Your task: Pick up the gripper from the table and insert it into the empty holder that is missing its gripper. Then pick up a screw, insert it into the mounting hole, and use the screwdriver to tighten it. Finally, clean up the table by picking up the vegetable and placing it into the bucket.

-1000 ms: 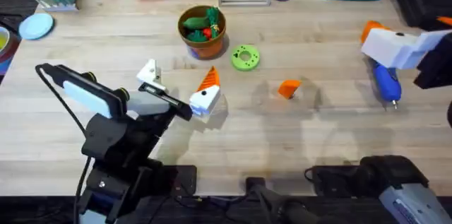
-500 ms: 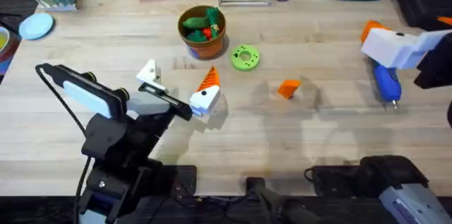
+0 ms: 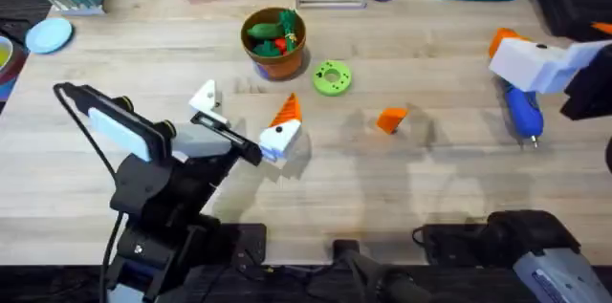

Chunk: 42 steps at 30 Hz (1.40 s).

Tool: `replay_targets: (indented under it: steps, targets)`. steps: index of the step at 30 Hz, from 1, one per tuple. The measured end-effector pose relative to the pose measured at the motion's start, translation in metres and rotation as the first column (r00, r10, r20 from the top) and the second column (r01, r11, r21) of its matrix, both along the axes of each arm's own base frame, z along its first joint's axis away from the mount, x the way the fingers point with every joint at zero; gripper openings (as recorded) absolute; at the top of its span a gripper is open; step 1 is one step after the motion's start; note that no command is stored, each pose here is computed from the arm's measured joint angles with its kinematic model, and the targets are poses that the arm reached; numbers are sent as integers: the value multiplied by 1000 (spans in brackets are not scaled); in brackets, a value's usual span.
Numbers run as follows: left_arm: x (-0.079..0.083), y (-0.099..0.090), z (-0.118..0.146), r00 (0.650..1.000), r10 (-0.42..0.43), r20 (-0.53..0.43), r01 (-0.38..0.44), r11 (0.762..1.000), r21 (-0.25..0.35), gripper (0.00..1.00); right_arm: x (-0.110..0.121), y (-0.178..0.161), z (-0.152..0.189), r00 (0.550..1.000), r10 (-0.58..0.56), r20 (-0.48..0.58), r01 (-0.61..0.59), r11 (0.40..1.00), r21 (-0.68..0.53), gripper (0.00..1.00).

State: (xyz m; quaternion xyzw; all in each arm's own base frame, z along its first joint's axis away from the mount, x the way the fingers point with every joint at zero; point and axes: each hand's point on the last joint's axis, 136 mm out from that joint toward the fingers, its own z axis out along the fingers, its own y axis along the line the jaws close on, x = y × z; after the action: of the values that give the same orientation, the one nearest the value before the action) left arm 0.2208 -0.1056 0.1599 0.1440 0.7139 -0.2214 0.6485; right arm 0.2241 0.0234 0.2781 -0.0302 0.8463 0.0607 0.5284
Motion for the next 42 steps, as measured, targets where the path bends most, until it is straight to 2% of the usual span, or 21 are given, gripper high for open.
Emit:
replay_targets:
  steps: [4, 7, 14, 16, 21, 25, 28, 33, 35, 38, 42]
  targets:
    - [-9, -13, 2, 996, -92, 4, 92, 996, -6, 993, 0, 0, 0, 1000, 0, 0, 0, 1000, 0, 991]
    - [-18, -25, 3, 983, -181, 10, 181, 983, -4, 993, 0, 0, 0, 1000, 0, 0, 0, 1000, 0, 991]
    - [-43, -49, 3, 927, -374, 28, 374, 927, 17, 993, -2, 0, -3, 1000, 0, -14, 0, 1000, 0, 991]
    - [-48, -53, 3, 913, -406, 28, 406, 914, 18, 993, -6, 0, -11, 999, 0, -50, 0, 1000, 0, 991]
    - [-53, -56, 3, 898, -440, 28, 440, 898, 19, 993, -14, 1, -25, 993, 7, -118, -6, 1000, 6, 991]
    - [-55, -58, 3, 891, -453, 27, 453, 891, 17, 993, -20, 13, -48, 968, 82, -236, -81, 997, 16, 990]
    - [-55, -58, 3, 890, -456, 27, 455, 890, 17, 993, -26, 27, -68, 909, 175, -377, -181, 983, 21, 991]
    - [-55, -58, 3, 890, -456, 27, 456, 890, 17, 993, -32, 55, -79, 753, 332, -568, -409, 913, -9, 990]
    - [-55, -58, 3, 890, -456, 27, 456, 890, 17, 992, -28, 66, -82, 698, 373, -611, -498, 866, -40, 990]
    - [-55, -58, 3, 890, -456, 27, 456, 890, 17, 993, -18, 84, -93, 639, 417, -647, -599, 797, -78, 990]
    - [-55, -58, 3, 890, -456, 27, 456, 890, 17, 993, -6, 98, -114, 577, 431, -694, -663, 743, -90, 991]
